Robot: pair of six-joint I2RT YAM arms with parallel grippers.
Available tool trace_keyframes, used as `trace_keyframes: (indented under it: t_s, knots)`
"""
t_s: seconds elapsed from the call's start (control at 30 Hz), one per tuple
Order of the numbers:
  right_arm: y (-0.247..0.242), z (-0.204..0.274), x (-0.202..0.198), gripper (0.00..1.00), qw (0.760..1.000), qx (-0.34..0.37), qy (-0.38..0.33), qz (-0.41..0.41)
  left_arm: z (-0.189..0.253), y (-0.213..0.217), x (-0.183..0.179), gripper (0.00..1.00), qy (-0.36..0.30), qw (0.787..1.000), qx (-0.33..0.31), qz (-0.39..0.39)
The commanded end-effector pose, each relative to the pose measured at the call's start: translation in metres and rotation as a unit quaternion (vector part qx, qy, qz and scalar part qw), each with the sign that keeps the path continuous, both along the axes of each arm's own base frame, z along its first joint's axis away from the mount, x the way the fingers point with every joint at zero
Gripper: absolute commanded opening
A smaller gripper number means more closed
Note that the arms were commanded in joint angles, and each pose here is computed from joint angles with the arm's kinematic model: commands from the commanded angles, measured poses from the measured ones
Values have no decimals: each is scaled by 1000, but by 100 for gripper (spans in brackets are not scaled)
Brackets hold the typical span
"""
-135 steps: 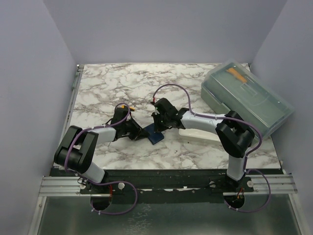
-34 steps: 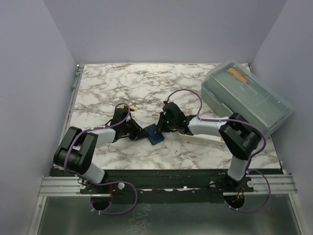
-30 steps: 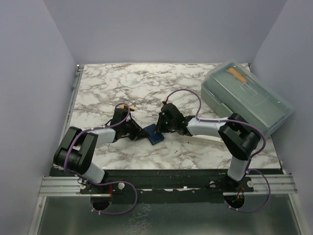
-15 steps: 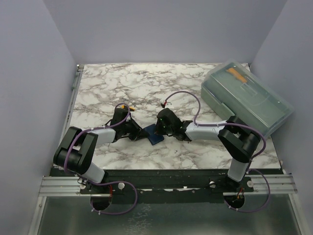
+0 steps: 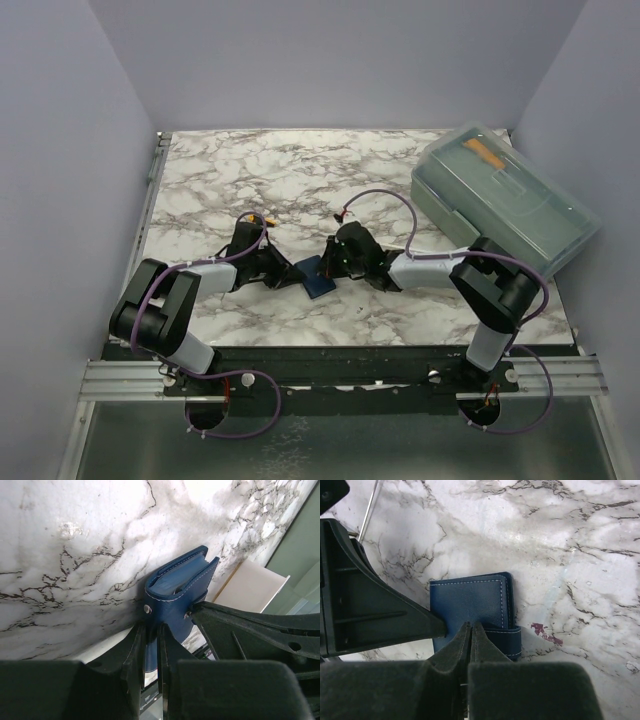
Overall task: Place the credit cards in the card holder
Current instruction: Close the card holder at the center of the board.
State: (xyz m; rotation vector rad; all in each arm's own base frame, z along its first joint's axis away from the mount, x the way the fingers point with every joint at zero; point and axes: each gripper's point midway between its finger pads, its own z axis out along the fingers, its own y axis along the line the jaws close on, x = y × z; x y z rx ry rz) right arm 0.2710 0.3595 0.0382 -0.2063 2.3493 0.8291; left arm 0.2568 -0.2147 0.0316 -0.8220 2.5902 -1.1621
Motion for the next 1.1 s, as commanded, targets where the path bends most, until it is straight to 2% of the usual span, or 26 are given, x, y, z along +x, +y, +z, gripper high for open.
trace_keyframes:
  t_s: [0.0, 0.13, 0.23, 0.33, 0.57, 1.07]
  knots:
    - [-17, -58, -67, 0, 988, -56, 113, 87, 9, -2, 8, 8, -22, 1000, -6, 2]
    - [-21, -59, -74, 0, 988, -47, 115, 95, 9, -3, 8, 8, -23, 1000, -7, 0]
    - [-26, -57, -75, 0, 986, -13, 132, 96, 9, -3, 8, 8, -22, 1000, -7, 0]
    - [-27, -58, -75, 0, 986, -17, 128, 105, 8, -3, 8, 8, -20, 1000, -6, 1]
    - [-40, -78, -76, 0, 986, -51, 124, 98, 9, -3, 9, 8, -21, 1000, -7, 2]
    - [-81, -128, -84, 0, 985, -143, 94, 11, 12, -4, 13, 7, -26, 1000, -9, 5]
